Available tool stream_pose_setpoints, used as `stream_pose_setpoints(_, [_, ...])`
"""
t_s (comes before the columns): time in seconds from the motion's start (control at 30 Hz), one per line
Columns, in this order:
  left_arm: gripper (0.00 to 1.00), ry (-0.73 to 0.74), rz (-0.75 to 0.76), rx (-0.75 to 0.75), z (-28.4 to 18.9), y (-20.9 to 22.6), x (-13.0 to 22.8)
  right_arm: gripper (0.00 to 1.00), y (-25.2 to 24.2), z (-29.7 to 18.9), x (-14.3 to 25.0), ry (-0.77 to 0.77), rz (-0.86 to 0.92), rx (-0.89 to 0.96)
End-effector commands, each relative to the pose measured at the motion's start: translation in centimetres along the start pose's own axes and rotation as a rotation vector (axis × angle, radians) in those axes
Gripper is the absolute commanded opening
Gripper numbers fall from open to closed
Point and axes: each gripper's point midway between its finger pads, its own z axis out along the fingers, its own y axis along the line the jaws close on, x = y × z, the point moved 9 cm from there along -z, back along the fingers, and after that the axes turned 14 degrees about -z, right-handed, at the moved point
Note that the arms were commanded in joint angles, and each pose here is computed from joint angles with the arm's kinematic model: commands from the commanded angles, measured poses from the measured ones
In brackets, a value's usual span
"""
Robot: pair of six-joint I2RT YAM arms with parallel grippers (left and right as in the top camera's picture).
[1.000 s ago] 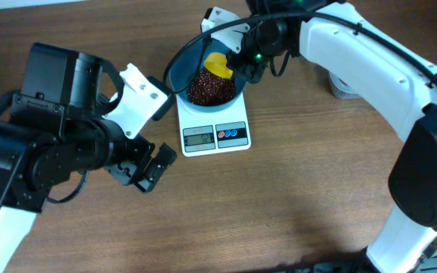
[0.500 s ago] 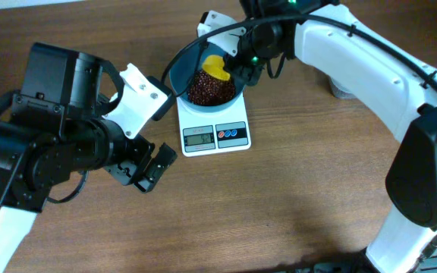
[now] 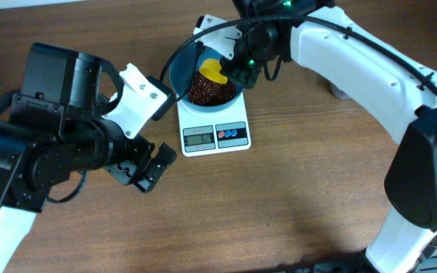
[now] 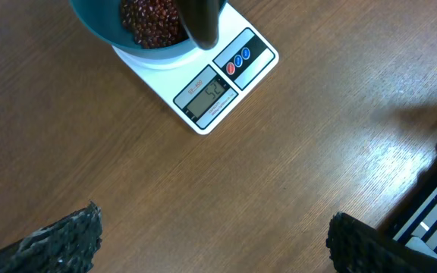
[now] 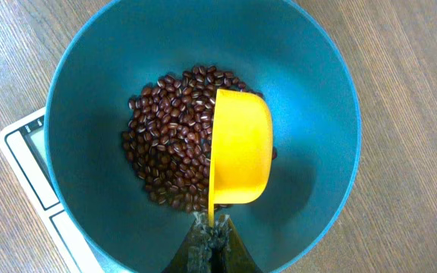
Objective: Scoop item into bowl and weigh 50g on scale
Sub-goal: 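Lower the scoop into the teal bowl and tip out beans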
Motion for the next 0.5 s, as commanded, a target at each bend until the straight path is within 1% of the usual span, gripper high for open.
stream_pose_setpoints(0.0, [0.99,-0.033,0.026,0.012,-0.78,-0.34,-0.32,0.04,0.57,0.95,-0.05,0.012,-0.004,-0.023])
stream_pose_setpoints(0.47, [0.99,-0.033,0.026,0.012,-0.78,-0.34,-0.32,0.04,0.73,1.93,0.29,0.013,-0.001,-0.025])
